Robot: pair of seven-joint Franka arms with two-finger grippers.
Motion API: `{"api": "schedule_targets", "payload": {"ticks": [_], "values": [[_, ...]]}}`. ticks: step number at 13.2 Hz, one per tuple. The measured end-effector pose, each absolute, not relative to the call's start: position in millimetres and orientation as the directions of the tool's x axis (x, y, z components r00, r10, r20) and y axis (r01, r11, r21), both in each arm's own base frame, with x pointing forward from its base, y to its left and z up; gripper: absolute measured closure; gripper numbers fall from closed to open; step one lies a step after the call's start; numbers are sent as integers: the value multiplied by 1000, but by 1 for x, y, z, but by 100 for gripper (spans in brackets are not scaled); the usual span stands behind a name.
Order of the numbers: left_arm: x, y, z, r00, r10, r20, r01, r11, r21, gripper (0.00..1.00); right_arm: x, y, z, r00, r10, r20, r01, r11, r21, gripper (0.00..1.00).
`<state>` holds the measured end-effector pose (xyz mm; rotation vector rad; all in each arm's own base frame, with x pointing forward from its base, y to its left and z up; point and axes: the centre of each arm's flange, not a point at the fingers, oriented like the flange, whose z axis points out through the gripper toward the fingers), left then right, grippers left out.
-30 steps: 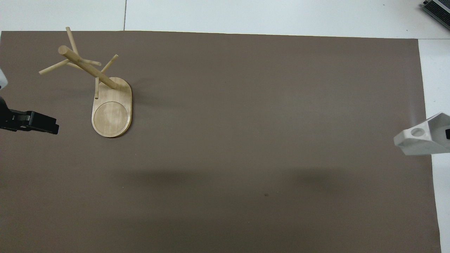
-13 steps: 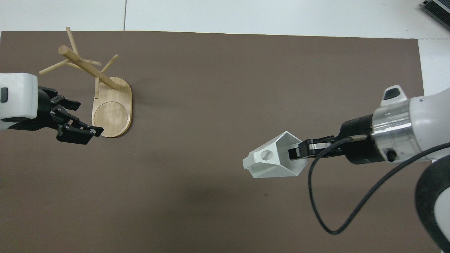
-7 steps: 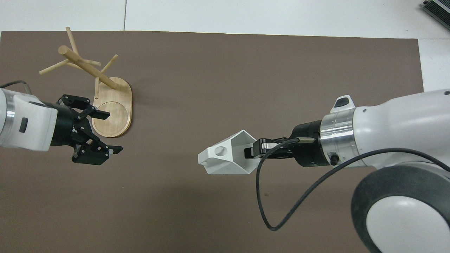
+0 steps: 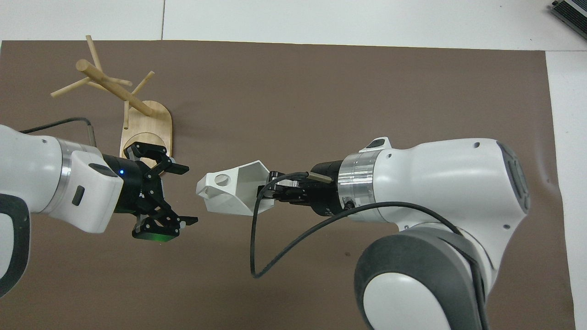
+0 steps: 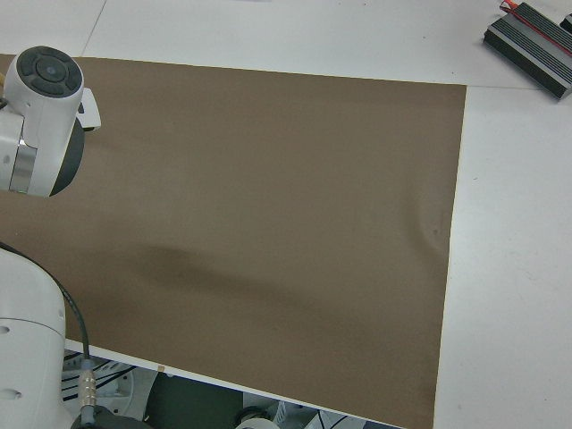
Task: Hang cup on rack
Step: 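Carry the cup toward center with the right gripper while the left gripper approaches, then close the left gripper on the cup held by the right gripper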
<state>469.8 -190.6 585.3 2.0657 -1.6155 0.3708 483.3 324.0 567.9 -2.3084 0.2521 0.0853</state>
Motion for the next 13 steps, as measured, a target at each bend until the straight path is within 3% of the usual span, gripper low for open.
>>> {"api": "schedule_targets", "payload": {"ticks": [13], "values": [[474,-230,568,220,-799,560,-973,-135,189,2,489,317,567,973,-176,-148,-228,-659,-717,96]]}}
